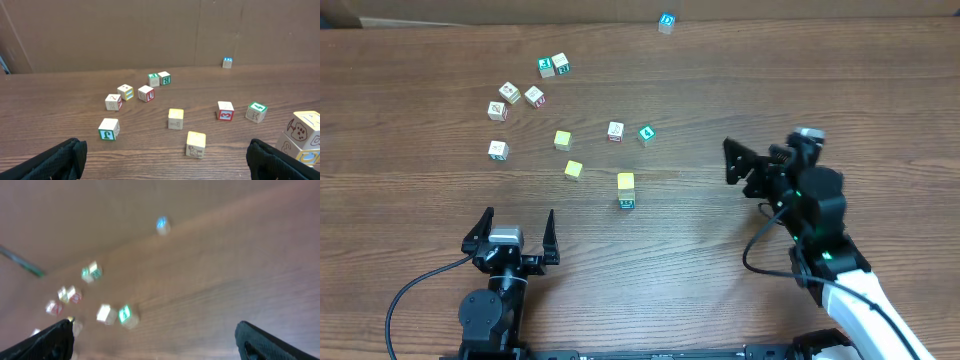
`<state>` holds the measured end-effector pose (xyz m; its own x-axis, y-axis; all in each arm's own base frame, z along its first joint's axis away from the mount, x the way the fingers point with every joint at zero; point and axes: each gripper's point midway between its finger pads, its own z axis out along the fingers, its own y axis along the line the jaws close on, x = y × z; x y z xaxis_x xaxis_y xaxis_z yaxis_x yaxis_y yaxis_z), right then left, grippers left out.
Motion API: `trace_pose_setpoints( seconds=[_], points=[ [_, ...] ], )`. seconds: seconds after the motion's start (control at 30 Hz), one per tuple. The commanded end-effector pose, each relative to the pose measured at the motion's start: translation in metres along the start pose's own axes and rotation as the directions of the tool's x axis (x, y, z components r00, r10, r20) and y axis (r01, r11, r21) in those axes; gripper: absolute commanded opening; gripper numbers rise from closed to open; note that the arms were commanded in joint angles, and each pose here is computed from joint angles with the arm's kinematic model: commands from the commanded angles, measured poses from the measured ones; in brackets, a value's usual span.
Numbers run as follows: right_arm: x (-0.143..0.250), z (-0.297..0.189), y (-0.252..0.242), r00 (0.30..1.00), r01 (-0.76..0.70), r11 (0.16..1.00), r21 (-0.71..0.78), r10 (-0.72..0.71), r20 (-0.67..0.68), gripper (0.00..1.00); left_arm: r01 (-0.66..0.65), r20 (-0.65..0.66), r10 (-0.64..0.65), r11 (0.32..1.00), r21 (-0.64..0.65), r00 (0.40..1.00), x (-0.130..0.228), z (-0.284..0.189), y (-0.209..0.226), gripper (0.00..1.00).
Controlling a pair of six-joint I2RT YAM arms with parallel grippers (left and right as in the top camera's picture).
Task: Form a tower
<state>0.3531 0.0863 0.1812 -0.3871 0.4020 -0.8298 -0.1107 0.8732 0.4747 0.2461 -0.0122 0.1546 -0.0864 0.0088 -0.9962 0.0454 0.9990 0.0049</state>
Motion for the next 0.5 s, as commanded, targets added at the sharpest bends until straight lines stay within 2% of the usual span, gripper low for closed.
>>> trace_pose_setpoints(
  seconds=[0.0, 0.1, 0.2, 0.47],
  points=[
    [-0.019, -0.015, -0.007, 0.989, 0.013, 1.0, -0.017, -0.01, 0.15, 1.0, -0.016, 0.01, 0.016, 1.0, 0.011, 1.0, -0.001, 0.0, -0.002, 0.99],
    [-0.034, -0.031, -0.005, 0.957, 0.033, 0.998, -0.06, -0.014, 0.289, 1.0, -0.016, 0.01, 0.016, 1.0, 0.011, 1.0, -0.001, 0.0, -0.002, 0.99],
    [-0.042, -0.043, -0.001, 0.928, 0.073, 0.994, -0.079, -0.039, 0.37, 1.0, -0.016, 0.01, 0.016, 1.0, 0.011, 1.0, -0.001, 0.0, -0.002, 1.0],
    [-0.034, -0.053, -0.003, 0.93, 0.074, 0.994, -0.077, -0.041, 0.366, 1.0, -0.016, 0.01, 0.016, 1.0, 0.011, 1.0, -0.001, 0.0, -0.002, 0.99]
  ],
)
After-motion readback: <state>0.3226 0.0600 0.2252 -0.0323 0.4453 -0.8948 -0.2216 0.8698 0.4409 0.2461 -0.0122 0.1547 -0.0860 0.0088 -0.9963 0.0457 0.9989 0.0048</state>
